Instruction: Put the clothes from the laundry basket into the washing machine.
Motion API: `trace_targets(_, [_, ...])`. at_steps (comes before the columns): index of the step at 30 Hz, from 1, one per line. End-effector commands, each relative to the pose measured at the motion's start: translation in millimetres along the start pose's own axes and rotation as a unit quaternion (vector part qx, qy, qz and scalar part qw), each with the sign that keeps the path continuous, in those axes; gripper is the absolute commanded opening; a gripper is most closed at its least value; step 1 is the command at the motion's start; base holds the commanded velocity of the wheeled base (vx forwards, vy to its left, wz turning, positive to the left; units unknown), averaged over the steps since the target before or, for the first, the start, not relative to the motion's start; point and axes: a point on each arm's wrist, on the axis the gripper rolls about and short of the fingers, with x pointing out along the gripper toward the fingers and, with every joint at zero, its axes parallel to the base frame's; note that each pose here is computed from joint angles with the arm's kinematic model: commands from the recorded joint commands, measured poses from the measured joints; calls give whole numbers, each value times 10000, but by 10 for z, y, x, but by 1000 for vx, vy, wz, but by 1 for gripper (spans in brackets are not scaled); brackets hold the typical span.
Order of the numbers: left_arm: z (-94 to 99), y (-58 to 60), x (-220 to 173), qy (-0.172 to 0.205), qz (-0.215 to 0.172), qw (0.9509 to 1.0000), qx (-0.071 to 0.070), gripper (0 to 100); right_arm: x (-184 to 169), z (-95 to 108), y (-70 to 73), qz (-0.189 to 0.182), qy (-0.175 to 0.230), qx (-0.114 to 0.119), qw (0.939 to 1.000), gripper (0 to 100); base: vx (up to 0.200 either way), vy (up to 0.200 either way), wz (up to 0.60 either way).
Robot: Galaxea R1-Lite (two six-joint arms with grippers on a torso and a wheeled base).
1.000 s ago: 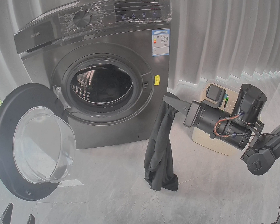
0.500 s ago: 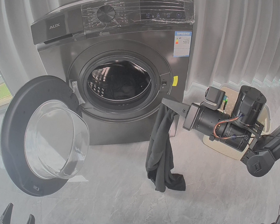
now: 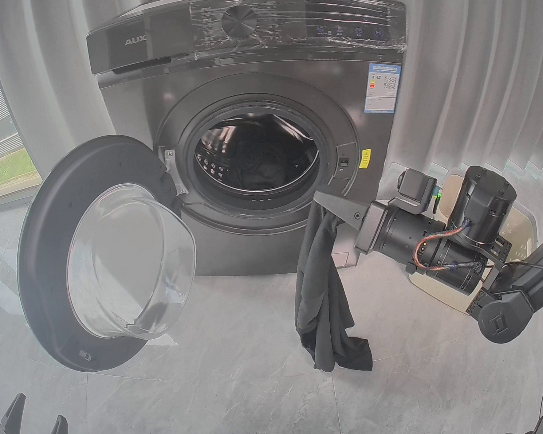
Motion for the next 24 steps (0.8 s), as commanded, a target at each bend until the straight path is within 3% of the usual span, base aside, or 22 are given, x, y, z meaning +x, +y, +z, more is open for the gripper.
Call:
trace_targets(1, [-47,7,-2,4,5,10000,-3,100,1,-6,-5,-5,10,1,10000,0,0,0,0])
trace_targets(7, [-49,7,-2,10,14,10000,57,100,-11,-28,-7,-19,52,6,10000,0,0,0,0])
trace_targets(12, [-49,7,-2,10,14,10000,72,100,-13,-30,-7,-19,52,6,10000,0,0,-200,0])
trace_targets(24, [-49,7,-2,11,7,10000,65,100,-22,-32,-6,-5,26,-9,10000,0,0,0,0])
